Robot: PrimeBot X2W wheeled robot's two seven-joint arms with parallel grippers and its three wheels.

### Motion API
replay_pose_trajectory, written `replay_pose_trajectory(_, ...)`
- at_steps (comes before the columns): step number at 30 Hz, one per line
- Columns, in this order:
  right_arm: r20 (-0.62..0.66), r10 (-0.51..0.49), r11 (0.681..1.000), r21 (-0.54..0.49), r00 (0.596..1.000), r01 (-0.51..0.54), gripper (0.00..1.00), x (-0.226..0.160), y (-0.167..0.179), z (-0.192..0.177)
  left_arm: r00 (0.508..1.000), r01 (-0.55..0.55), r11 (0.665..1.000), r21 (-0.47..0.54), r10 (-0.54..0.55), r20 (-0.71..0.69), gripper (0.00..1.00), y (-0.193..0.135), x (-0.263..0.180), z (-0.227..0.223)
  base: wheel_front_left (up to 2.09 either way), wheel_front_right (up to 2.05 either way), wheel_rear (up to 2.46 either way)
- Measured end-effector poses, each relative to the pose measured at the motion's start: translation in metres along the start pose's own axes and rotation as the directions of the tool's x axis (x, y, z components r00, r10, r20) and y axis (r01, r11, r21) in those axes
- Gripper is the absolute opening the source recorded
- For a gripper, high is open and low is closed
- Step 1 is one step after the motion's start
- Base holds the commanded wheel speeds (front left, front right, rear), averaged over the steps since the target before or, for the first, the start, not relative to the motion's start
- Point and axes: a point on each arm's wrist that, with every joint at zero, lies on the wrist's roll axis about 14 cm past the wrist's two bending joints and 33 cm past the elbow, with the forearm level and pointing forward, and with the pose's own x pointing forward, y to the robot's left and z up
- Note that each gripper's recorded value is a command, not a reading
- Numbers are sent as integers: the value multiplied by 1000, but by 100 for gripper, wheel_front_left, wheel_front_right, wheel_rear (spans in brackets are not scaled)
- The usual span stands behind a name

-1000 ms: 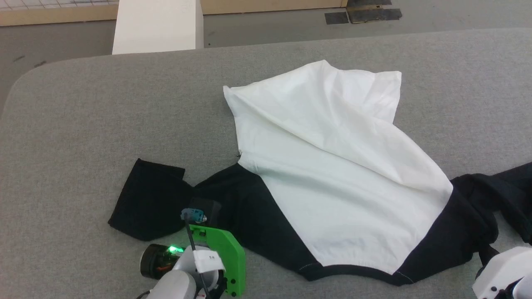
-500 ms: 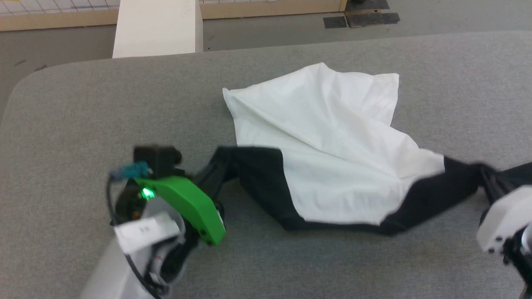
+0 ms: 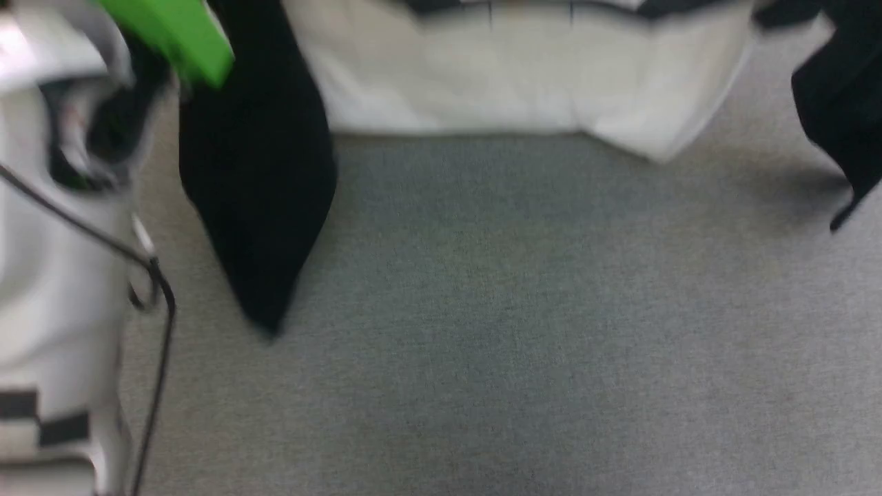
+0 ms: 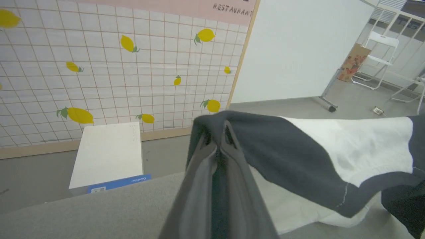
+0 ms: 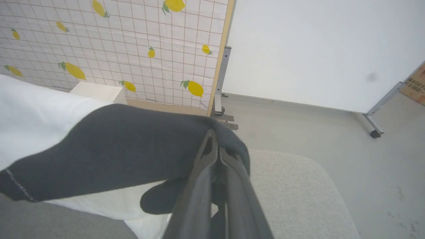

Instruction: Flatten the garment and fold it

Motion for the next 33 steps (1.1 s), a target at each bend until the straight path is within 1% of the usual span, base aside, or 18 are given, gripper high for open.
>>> replay_pose_trajectory(3, 41, -25, 999, -36, 999, 26, 0, 31, -5, 21, 995, -57, 996, 72, 52, 80, 0, 20, 28, 25, 0, 0, 0)
replay_pose_trajectory(5, 80, -38, 998, -49, 996, 42, 0, 49, -6, 34, 988, -90, 993, 77, 79, 130, 0, 32, 43, 37, 0, 0, 0)
replay_pose_trajectory(8, 184, -64, 996, -46, 981, 74, 0, 71, -11, 62, 968, -130, 990, 62, 113, 225, 0, 48, 63, 57, 0, 0, 0)
replay_pose_trajectory(11, 293, -86, 994, -39, 952, 102, 0, 87, -12, 88, 938, -158, 987, 38, 137, 319, 0, 59, 78, 74, 0, 0, 0)
replay_pose_trajectory(13, 369, -99, 992, -40, 924, 122, 0, 94, -12, 104, 916, -161, 987, 13, 145, 374, 0, 65, 87, 82, 0, 0, 0)
replay_pose_trajectory(16, 466, -113, 988, -38, 877, 148, 0, 100, -13, 125, 899, -163, 987, -7, 151, 411, 0, 72, 98, 83, 0, 0, 0)
replay_pose_trajectory(18, 497, -116, 987, -36, 860, 154, 0, 106, -13, 131, 899, -163, 987, -17, 155, 410, 0, 75, 104, 77, 0, 0, 0)
replay_pose_trajectory(19, 500, -116, 987, -36, 858, 154, 0, 110, -13, 131, 902, -161, 987, -22, 156, 402, 0, 76, 108, 72, 0, 0, 0)
replay_pose_trajectory(21, 484, -110, 989, -35, 868, 145, 0, 119, -10, 121, 917, -163, 986, -21, 159, 367, 0, 80, 113, 58, 0, 0, 0)
replay_pose_trajectory(24, 414, -86, 993, -41, 906, 112, 0, 136, -2, 93, 942, -176, 984, 4, 168, 290, 0, 88, 115, 31, 0, 0, 0)
replay_pose_trajectory(29, 239, -26, 999, -34, 971, 35, 0, 148, 16, 13, 979, -198, 978, 64, 195, 52, 0, 107, 101, -50, 0, 0, 0)
replay_pose_trajectory(31, 173, -6, 1000, -24, 985, 11, 0, 145, 20, -16, 980, -194, 978, 73, 197, -35, 0, 108, 91, -77, 0, 0, 0)
replay_pose_trajectory(33, 107, 12, 1000, -2, 994, -12, 0, 137, 23, -46, 970, -180, 979, 93, 192, -148, 0, 106, 75, -110, 0, 0, 0)
